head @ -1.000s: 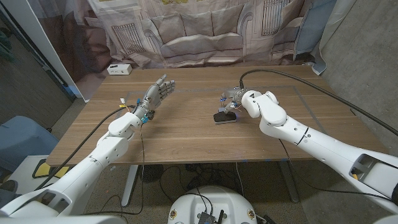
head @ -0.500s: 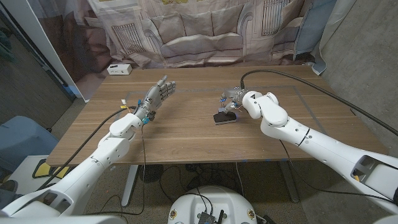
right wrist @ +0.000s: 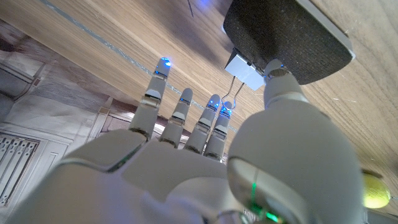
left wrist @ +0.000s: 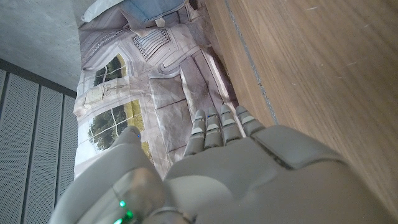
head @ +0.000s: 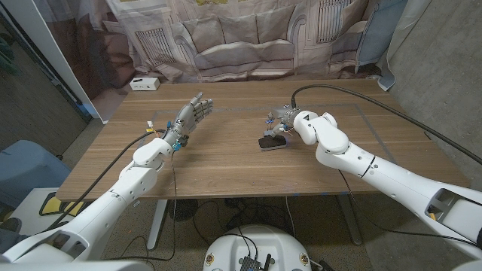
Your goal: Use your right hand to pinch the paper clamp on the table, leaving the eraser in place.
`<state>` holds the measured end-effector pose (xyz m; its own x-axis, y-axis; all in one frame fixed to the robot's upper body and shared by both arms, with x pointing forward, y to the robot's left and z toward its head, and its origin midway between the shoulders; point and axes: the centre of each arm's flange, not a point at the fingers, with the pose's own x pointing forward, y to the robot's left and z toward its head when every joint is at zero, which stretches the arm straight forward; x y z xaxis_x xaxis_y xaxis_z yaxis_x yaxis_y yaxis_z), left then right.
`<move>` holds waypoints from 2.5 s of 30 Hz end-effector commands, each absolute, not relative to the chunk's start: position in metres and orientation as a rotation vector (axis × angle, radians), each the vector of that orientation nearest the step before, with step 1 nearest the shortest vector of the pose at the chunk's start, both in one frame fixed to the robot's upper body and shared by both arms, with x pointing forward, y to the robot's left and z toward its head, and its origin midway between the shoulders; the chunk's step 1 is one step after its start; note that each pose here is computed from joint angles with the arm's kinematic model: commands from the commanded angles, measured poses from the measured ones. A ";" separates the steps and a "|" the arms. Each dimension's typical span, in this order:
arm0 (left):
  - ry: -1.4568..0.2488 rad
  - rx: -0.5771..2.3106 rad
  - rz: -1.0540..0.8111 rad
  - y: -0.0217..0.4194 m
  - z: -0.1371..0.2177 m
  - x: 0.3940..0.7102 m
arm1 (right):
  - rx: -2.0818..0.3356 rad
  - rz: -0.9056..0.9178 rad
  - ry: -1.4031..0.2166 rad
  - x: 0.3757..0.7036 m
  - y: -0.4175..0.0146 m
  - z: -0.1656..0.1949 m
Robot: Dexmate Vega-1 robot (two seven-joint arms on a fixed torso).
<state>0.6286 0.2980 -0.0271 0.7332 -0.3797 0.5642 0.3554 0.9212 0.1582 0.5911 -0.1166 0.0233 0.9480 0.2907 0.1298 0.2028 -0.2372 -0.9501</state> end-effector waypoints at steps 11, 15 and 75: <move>-0.635 0.041 -0.404 0.301 -0.025 0.629 | -1.802 0.052 -0.409 0.588 -0.116 0.027; -0.637 0.040 -0.407 0.301 -0.024 0.630 | -1.809 0.047 -0.399 0.587 -0.116 0.028; -0.645 0.050 -0.407 0.298 -0.015 0.631 | -1.707 -0.080 -0.518 0.548 -0.133 0.054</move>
